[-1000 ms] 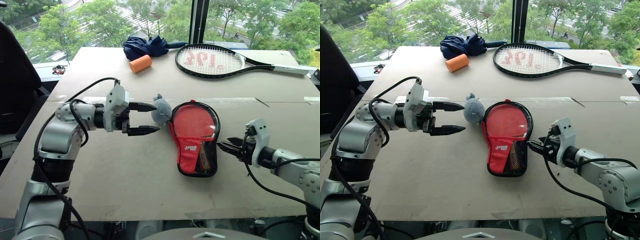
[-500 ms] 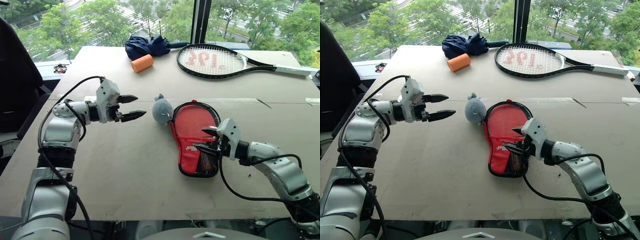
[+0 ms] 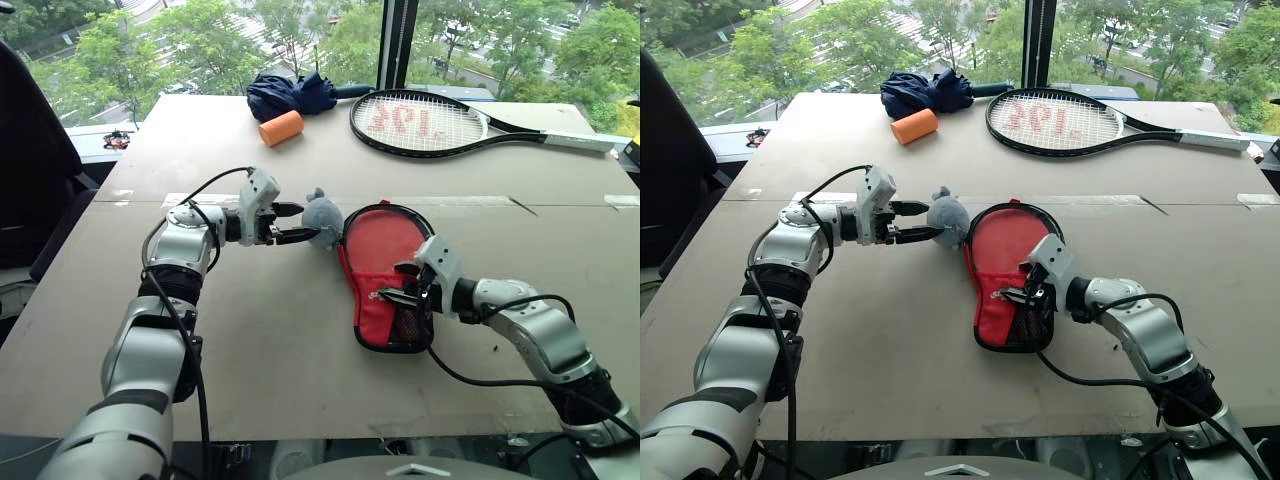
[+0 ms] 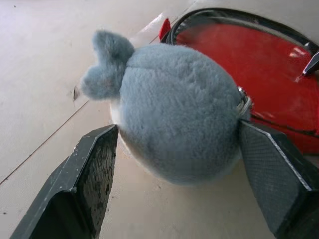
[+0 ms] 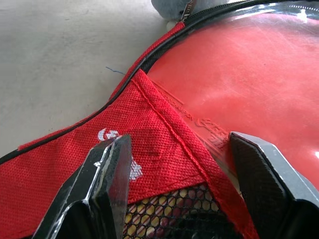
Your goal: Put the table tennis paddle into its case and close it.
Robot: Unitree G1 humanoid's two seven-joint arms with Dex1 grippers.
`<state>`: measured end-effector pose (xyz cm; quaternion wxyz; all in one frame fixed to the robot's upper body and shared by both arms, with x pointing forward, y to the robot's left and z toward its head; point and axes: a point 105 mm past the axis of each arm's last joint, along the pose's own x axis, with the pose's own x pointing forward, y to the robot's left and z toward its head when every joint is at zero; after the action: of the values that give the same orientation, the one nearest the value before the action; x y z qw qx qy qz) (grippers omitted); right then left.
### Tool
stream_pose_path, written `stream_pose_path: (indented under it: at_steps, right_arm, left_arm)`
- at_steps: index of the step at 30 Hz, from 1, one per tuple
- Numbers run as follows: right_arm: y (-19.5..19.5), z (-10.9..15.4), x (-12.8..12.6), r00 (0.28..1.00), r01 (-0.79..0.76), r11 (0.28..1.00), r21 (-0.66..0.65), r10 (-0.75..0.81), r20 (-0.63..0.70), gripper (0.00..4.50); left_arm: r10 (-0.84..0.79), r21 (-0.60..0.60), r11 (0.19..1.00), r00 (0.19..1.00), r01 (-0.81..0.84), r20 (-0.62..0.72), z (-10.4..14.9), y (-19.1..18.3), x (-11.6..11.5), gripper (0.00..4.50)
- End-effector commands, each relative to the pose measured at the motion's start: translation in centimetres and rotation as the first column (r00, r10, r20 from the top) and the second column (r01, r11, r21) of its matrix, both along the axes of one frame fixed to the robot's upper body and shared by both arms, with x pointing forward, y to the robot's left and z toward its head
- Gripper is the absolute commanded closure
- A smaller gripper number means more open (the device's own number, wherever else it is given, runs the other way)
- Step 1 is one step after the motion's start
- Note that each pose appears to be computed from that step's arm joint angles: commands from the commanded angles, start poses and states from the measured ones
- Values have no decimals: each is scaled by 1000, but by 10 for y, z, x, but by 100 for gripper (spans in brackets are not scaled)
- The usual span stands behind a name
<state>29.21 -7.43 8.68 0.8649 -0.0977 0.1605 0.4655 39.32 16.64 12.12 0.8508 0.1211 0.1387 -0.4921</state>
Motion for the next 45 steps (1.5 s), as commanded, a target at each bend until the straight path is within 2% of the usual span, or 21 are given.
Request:
stream_pose_path:
  at_steps: [1,5,9,10,14,20,28,35,45]
  right_arm:
    - [-2,-15,-2,997,22,999,-25,-24,-68,141]
    - [0,-19,-6,996,14,999,-37,-17,-91,138]
    - [-1,-26,-8,994,4,997,-77,-12,-107,138]
    - [-1,-27,-8,994,3,996,-84,-12,-111,138]
    - [-2,-36,-12,989,-9,993,-119,-9,-151,138]
    - [-4,-43,-15,987,-19,989,-149,-6,-162,138]
    - [2,-45,-15,990,-28,986,-165,5,-141,138]
    - [2,-49,-20,988,-69,979,-189,42,-146,138]
    - [3,-49,-20,988,-70,980,-188,42,-149,138]
  left_arm:
    - [-29,10,1000,999,29,16,0,-10,3,71]
    - [-24,-13,1000,999,24,25,-1,-13,6,189]
    - [7,-97,995,999,-4,32,11,-9,10,370]
    - [15,-114,993,999,-11,40,14,-7,11,437]
    - [120,-155,982,988,-104,100,33,3,25,445]
    - [242,-48,970,952,-238,187,39,1,48,445]
    - [307,29,945,915,-326,260,43,-29,67,445]
    - [388,71,895,848,-440,361,53,-52,82,445]
    - [354,85,880,766,-466,537,80,-128,85,445]
